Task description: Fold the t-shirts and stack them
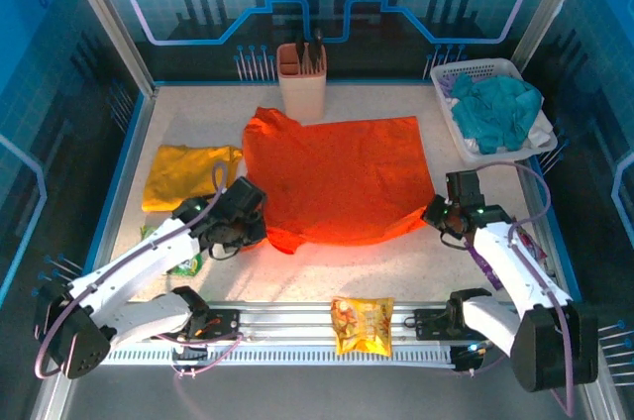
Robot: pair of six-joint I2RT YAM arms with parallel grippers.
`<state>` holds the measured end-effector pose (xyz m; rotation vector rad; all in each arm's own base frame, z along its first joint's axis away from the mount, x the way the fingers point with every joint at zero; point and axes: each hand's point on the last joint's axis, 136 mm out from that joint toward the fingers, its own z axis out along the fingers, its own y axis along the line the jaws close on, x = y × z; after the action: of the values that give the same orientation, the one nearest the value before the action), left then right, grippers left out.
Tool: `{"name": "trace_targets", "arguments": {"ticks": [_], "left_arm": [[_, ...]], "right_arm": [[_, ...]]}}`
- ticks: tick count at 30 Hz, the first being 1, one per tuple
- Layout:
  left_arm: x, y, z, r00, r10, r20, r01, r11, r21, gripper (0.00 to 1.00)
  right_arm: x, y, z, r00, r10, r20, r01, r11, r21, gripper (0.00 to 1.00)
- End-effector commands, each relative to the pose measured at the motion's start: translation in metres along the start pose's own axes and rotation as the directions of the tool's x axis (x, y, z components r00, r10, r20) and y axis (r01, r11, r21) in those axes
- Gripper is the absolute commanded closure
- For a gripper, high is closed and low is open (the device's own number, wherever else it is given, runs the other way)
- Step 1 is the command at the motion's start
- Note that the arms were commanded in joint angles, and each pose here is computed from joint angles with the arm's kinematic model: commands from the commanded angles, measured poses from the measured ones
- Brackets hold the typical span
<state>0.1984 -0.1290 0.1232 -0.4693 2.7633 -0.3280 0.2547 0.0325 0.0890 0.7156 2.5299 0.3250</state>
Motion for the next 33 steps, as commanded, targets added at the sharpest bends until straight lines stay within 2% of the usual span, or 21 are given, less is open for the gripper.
{"name": "trace_targets", "arguments": {"ticks": [1,5,11,15,18,22,29,33], "left_arm": [[-0.014,0.006,-0.020,0.995,0.098,0.020,-0.097,0.994,-0.045,1.00],[-0.052,-0.020,-0.055,0.983,0.146,0.115,-0.147,0.989,0.000,1.00],[-0.122,-0.043,-0.125,0.930,0.216,0.298,-0.218,0.976,-0.027,1.00],[-0.160,-0.055,-0.181,0.868,0.251,0.429,-0.260,0.965,-0.039,1.00],[-0.176,-0.063,-0.227,0.809,0.277,0.519,-0.295,0.954,-0.049,1.00],[-0.181,-0.068,-0.282,0.729,0.274,0.627,-0.339,0.941,-0.017,1.00],[-0.157,-0.060,-0.373,0.542,0.183,0.821,-0.434,0.896,0.087,1.00],[-0.136,-0.064,-0.414,0.484,0.133,0.865,-0.520,0.839,0.162,1.00]], "right_arm": [[-0.022,0.020,-0.024,0.997,-0.040,0.064,0.044,0.997,-0.063,1.00],[-0.046,0.046,-0.055,0.989,-0.072,0.125,0.088,0.988,-0.130,1.00],[-0.088,0.085,-0.105,0.962,-0.113,0.247,0.167,0.963,-0.211,1.00],[-0.110,0.116,-0.143,0.930,-0.159,0.332,0.259,0.924,-0.282,1.00],[-0.123,0.133,-0.176,0.901,-0.156,0.405,0.304,0.893,-0.331,1.00],[-0.133,0.150,-0.227,0.848,-0.149,0.509,0.374,0.849,-0.373,1.00],[-0.126,0.151,-0.318,0.708,-0.156,0.689,0.515,0.782,-0.352,1.00],[-0.113,0.148,-0.354,0.671,-0.134,0.729,0.551,0.749,-0.369,1.00]]}}
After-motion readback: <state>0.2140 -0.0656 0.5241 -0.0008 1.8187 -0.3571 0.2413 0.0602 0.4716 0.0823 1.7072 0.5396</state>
